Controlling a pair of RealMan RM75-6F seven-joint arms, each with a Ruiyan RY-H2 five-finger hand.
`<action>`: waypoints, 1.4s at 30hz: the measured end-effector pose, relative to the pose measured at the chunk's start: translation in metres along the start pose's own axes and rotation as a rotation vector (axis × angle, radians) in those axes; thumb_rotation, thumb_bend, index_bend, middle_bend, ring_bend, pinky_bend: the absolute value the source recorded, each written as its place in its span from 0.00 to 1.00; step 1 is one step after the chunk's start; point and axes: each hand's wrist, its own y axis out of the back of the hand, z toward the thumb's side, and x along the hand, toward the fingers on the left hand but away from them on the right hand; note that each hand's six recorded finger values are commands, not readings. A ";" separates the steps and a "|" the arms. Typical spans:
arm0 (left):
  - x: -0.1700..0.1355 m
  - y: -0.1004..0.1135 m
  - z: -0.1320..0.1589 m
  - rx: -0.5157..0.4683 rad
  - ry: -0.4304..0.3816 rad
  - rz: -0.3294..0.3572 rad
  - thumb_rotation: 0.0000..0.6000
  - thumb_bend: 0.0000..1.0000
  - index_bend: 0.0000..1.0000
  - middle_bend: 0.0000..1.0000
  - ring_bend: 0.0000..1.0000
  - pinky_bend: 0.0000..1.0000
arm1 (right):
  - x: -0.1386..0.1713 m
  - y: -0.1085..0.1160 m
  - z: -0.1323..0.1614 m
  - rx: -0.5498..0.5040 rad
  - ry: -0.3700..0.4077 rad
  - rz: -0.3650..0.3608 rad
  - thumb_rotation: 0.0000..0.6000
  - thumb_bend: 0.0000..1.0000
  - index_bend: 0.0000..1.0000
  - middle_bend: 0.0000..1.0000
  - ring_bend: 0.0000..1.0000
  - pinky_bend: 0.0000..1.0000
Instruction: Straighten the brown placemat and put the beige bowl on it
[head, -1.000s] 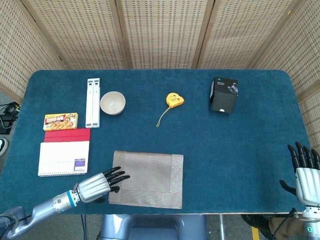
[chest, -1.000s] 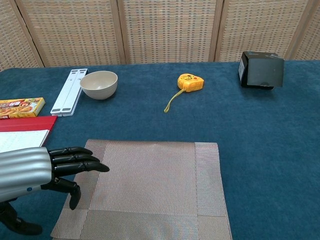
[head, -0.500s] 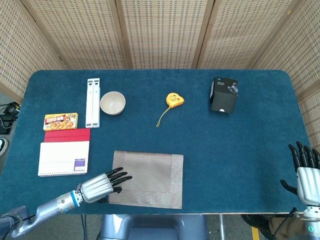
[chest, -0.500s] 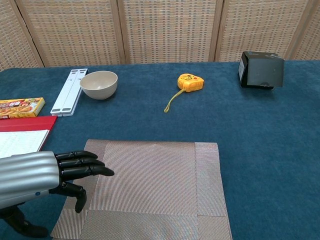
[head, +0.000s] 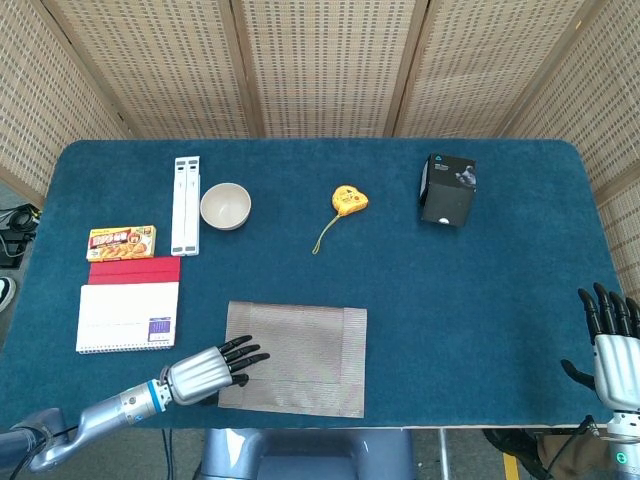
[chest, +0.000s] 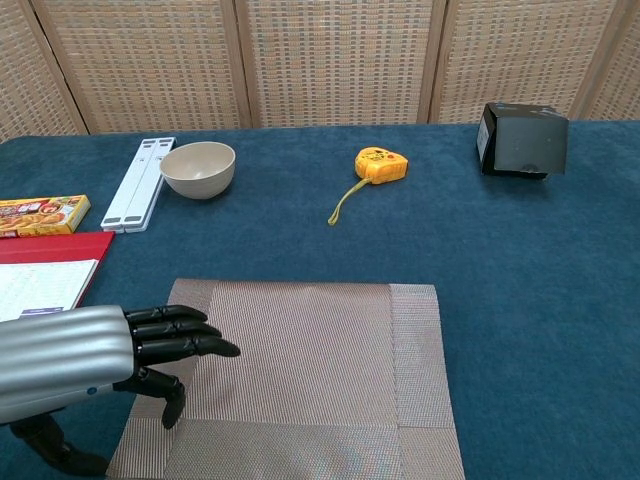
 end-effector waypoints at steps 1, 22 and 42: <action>0.000 -0.001 0.000 0.001 0.000 -0.002 1.00 0.10 0.43 0.00 0.00 0.00 | 0.000 0.000 0.000 0.000 0.000 -0.001 1.00 0.00 0.00 0.00 0.00 0.00; 0.007 0.000 0.003 -0.003 -0.013 -0.002 1.00 0.39 0.46 0.00 0.00 0.00 | 0.001 0.000 0.000 -0.002 0.002 0.006 1.00 0.00 0.00 0.00 0.00 0.00; 0.005 -0.009 0.005 -0.004 -0.013 -0.025 1.00 0.45 0.51 0.00 0.00 0.00 | 0.001 0.000 0.001 -0.002 0.006 0.011 1.00 0.00 0.00 0.00 0.00 0.00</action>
